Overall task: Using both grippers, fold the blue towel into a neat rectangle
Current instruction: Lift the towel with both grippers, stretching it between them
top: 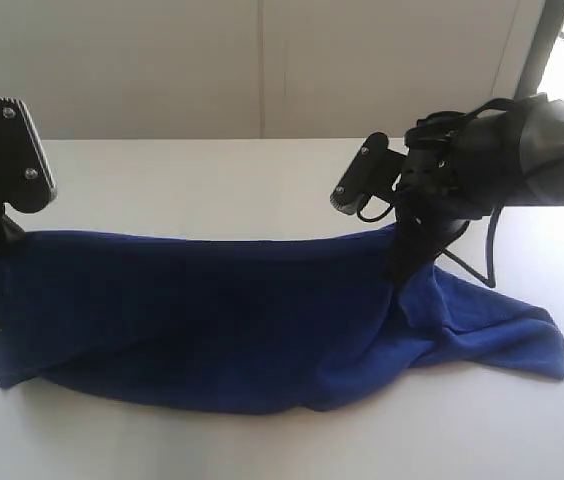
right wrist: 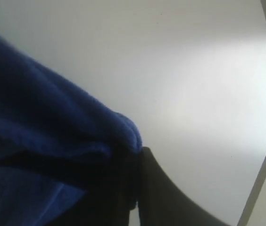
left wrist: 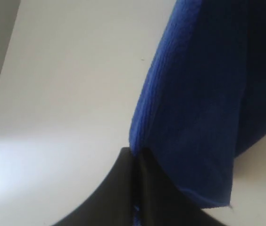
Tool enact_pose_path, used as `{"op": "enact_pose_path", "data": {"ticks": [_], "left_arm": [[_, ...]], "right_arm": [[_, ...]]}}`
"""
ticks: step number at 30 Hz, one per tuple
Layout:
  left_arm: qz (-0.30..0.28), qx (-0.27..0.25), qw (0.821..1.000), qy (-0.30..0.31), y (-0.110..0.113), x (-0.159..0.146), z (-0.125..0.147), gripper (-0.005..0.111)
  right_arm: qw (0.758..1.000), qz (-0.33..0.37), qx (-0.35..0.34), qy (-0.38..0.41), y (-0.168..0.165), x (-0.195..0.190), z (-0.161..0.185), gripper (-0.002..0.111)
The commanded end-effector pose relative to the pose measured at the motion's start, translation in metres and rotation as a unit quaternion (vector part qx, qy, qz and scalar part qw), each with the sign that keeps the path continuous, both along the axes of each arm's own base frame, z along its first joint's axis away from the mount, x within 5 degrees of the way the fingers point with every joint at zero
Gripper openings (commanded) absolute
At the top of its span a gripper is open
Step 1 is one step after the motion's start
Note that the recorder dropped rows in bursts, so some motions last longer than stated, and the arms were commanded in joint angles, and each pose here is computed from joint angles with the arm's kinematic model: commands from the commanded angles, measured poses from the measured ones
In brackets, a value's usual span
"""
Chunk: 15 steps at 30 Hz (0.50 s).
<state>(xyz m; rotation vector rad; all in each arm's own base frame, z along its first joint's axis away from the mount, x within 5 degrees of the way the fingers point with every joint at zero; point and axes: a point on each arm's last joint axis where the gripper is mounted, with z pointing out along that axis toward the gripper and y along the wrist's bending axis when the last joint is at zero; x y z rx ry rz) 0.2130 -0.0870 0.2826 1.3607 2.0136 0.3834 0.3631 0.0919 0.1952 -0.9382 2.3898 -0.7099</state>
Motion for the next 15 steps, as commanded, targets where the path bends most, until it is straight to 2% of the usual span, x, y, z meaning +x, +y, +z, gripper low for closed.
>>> {"op": "enact_pose_path", "data": {"ticks": [1,2,3,5,7,11,15], "left_arm": [[0.035,-0.001,0.999,0.021,0.006,0.004,-0.005,0.000],[0.036,0.003,0.999,0.027,0.005,0.006,-0.008,0.000],[0.036,0.008,0.999,0.037,0.004,0.009,-0.013,0.000],[0.036,0.014,0.998,0.049,0.002,0.013,-0.020,0.000],[0.035,0.021,0.997,0.059,0.000,0.016,-0.026,0.000],[0.029,0.028,0.997,0.073,-0.005,0.025,-0.040,0.000],[0.020,0.024,0.997,0.073,-0.010,0.032,-0.049,0.000]], "right_arm": [[0.996,-0.017,0.084,-0.009,0.007,0.001,0.003,0.019],[0.996,-0.020,0.091,-0.006,0.008,0.000,0.003,0.028],[0.995,-0.023,0.093,-0.005,0.008,0.000,0.003,0.044],[0.995,-0.027,0.094,-0.007,0.007,-0.002,0.007,0.059],[0.995,-0.028,0.097,-0.018,0.006,-0.004,0.017,0.060],[0.990,-0.013,0.137,-0.008,0.008,-0.019,0.042,0.051],[0.989,0.018,0.122,0.081,0.009,-0.033,0.007,0.047]]}}
